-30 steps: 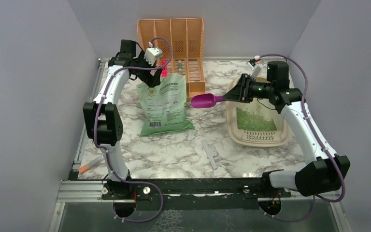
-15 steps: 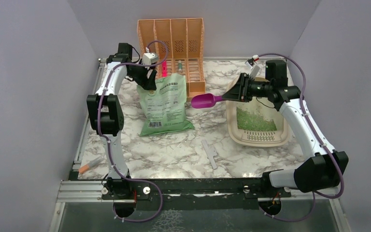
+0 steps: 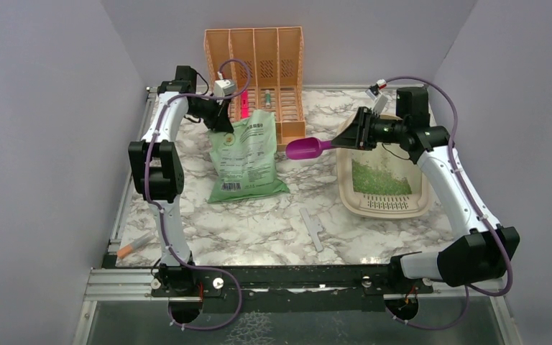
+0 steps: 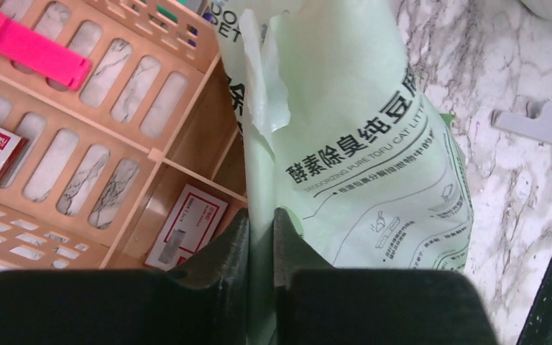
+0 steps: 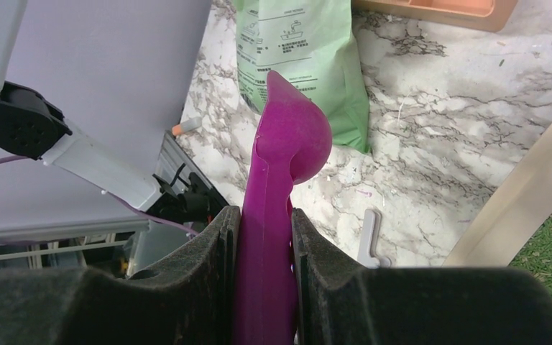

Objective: Fill the litter box with clean litter
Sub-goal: 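Scoop the cat litter from the cat litter bag.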

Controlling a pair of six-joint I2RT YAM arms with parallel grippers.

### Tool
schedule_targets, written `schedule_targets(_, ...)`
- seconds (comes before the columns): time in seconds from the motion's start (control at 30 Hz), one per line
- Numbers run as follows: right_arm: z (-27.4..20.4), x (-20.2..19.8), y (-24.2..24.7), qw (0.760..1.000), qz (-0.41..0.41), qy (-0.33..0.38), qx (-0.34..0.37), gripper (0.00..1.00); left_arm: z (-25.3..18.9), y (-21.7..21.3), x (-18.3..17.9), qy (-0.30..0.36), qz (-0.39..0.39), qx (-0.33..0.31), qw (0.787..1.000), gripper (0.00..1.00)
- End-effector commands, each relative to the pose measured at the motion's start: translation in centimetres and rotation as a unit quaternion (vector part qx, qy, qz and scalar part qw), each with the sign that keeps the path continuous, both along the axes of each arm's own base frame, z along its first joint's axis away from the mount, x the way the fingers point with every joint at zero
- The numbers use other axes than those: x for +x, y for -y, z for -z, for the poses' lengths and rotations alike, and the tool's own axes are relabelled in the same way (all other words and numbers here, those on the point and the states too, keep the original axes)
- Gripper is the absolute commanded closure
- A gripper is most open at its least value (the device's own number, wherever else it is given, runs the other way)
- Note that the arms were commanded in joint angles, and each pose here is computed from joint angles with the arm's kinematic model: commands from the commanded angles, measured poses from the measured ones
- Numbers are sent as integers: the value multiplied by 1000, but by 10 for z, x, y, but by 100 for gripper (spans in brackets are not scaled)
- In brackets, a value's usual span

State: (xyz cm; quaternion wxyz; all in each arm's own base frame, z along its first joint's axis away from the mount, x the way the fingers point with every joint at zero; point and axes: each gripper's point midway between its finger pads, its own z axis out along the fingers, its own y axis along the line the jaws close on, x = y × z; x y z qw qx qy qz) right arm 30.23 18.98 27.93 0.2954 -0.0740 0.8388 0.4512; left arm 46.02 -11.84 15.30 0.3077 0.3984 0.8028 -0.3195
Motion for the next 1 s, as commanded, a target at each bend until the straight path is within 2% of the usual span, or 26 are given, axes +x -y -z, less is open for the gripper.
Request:
schedule_targets(0.0, -23, -2, 2, 999, 5, 36, -7, 99, -47, 16, -27, 20, 32, -51, 998, 99)
schedule_targets(0.23, -29, -5, 7, 999, 14, 44, -20, 99, -59, 20, -87, 26, 31, -4, 999, 100)
schedule_targets(0.5, -78, -27, 1, 998, -15, 65, 10, 99, -90, 38, -162, 125, 29, 12, 992, 100)
schedule_targets(0.63, -100, -44, 1, 996, -32, 76, 19, 99, -107, 40, -196, 167, 30, -7, 985, 100)
schedule_targets(0.87, -106, -70, -6, 995, -69, 51, 51, 99, -119, 46, -231, 183, 34, -49, 981, 100)
schedule_targets(0.97, -106, -74, -3, 996, -61, 45, 43, 99, -129, 50, -244, 193, 43, -73, 978, 100)
